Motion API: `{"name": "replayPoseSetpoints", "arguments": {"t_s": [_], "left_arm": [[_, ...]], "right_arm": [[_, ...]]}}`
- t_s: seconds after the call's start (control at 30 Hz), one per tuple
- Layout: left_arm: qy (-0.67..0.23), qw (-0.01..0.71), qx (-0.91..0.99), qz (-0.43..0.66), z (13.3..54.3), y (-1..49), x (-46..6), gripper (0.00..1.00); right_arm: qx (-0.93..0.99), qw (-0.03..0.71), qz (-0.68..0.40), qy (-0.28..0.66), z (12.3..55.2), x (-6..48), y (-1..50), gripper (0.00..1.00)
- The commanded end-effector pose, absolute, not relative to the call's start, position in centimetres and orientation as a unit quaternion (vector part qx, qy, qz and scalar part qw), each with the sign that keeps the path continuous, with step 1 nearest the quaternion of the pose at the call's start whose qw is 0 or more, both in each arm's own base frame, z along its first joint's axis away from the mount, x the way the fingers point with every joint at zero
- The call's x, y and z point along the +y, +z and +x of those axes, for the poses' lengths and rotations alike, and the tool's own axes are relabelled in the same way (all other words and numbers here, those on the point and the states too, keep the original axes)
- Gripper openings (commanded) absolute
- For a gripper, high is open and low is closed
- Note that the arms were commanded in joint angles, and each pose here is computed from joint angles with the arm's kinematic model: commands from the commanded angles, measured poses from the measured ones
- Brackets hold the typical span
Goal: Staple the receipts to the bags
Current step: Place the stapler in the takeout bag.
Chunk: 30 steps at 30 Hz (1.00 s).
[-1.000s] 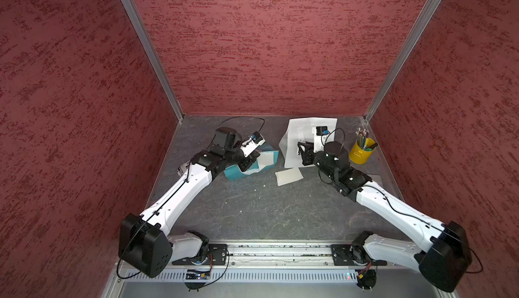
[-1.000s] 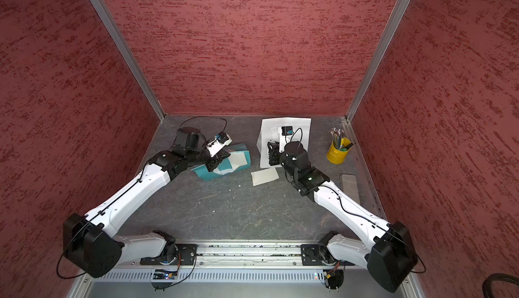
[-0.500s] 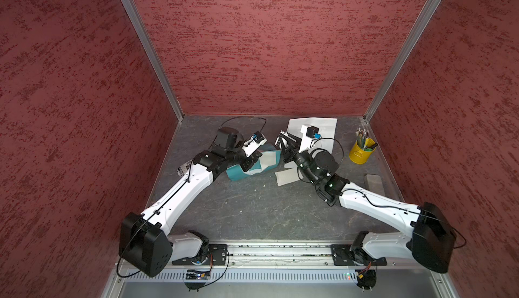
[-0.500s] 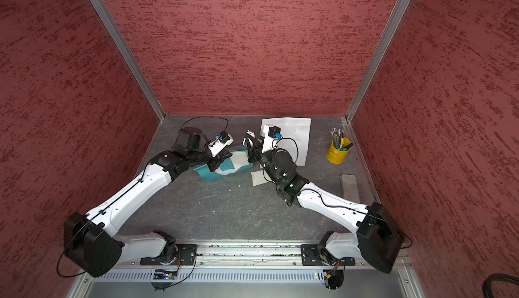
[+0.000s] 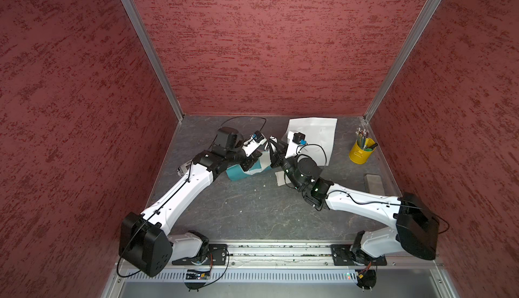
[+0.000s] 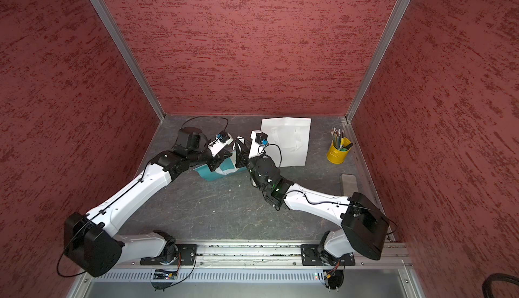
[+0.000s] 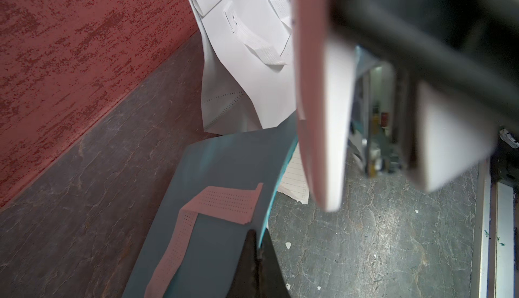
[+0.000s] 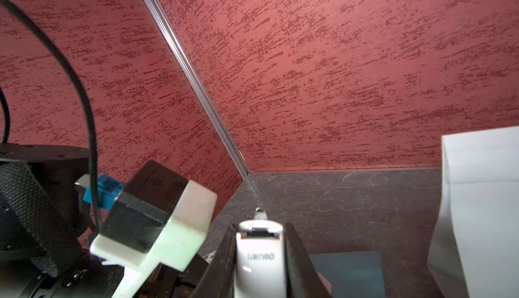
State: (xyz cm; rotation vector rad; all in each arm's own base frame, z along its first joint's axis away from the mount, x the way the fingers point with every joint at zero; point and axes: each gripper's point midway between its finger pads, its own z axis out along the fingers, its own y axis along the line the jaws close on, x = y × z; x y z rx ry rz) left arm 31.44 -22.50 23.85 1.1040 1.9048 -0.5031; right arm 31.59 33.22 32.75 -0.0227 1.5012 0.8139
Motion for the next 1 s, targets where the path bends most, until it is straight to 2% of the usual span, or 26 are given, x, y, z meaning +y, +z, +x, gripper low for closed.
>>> {"name": "replayPoseSetpoints", "arguments": {"t_s": [0.0, 0.97], "left_arm": [[-0.205, 0.435, 0.758, 0.441, 31.6, 24.1, -22.8, 0.0], [-0.207, 0.435, 0.758, 0.441, 31.6, 24.2, -22.8, 0.0]], "right_arm": [[0.646, 0.683, 0.025, 0.34, 31.8, 32.3, 34.5, 0.0], [0.668, 0.695, 0.015, 0.267, 33.1, 32.7, 31.9, 0.0]]}}
